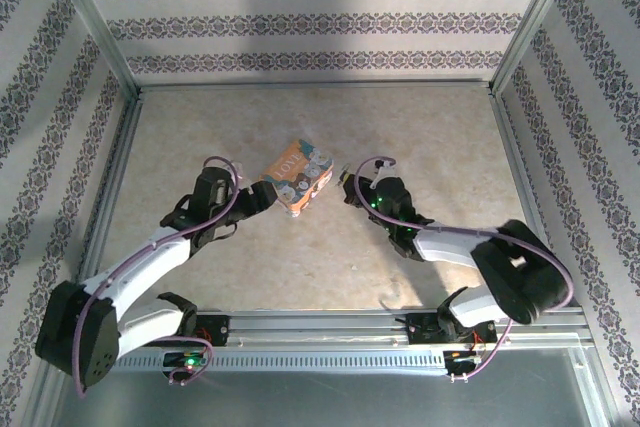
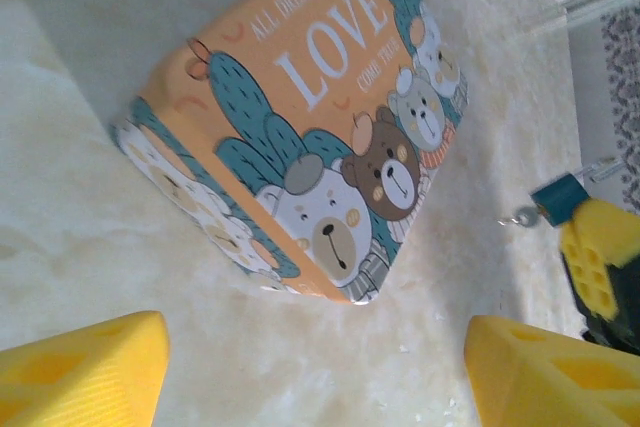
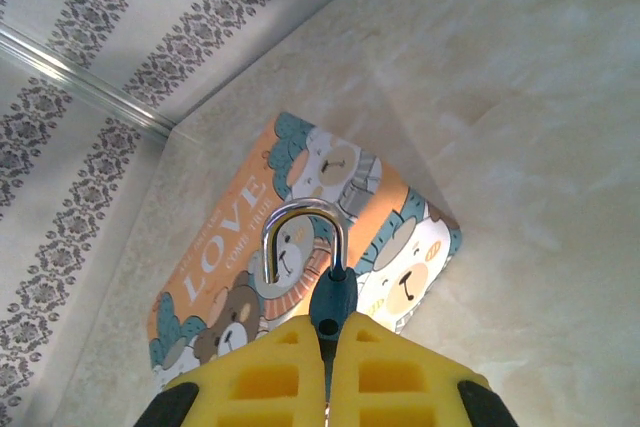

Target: Unlock the padlock with the key

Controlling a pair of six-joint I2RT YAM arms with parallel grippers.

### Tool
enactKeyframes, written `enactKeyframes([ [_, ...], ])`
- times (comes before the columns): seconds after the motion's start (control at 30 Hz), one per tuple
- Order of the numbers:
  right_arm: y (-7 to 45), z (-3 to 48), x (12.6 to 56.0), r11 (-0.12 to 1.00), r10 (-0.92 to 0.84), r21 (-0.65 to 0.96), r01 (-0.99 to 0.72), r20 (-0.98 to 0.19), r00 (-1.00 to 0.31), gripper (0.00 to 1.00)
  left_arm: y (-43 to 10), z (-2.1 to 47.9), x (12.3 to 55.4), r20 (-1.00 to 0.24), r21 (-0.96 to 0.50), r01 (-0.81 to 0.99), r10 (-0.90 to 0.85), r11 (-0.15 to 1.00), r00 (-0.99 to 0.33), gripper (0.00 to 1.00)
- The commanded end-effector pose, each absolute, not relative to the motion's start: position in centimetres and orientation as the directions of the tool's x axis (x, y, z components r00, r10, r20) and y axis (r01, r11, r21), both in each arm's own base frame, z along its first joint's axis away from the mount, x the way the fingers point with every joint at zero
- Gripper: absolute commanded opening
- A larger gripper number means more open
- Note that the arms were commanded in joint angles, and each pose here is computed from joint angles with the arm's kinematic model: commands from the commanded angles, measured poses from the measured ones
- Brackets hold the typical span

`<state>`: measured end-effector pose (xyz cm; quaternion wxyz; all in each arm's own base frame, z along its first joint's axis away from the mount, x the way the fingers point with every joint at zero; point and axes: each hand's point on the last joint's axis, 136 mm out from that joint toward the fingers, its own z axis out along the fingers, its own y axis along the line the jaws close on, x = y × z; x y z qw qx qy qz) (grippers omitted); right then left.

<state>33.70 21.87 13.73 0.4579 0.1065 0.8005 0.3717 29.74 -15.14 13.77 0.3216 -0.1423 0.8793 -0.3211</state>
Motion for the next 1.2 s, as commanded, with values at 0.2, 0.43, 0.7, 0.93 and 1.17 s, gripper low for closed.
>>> enactKeyframes([
  [0.2,20.9,17.3,30.4,0.796,0.249,0.523,-0.306,-0.743,-0.622,0.0,-9.8,15.7,28.3,-0.605,-0.525,-0.093,-0.448,0.846,-0.659,0.85],
  [0.43,20.5,18.9,26.9,0.79,0.117,0.489,-0.37,-0.712,-0.692,0.0,-6.8,17.2,27.4,-0.692,-0.461,-0.138,-0.453,0.876,-0.563,0.96],
  [0.7,21.1,17.4,22.1,0.724,0.024,0.573,-0.383,-0.576,-0.817,0.0,-5.4,17.7,26.7,-0.723,-0.424,-0.165,-0.442,0.891,-0.53,1.0],
  [0.93,21.3,15.0,19.5,0.676,0.032,0.655,-0.338,-0.484,-0.874,0.0,-5.4,18.1,26.8,-0.726,-0.429,-0.161,-0.446,0.889,-0.524,1.0],
  [1.17,22.3,12.2,18.1,0.624,0.038,0.726,-0.289,-0.397,-0.917,0.0,-5.5,18.2,26.7,-0.721,-0.435,-0.161,-0.45,0.886,-0.527,1.0],
])
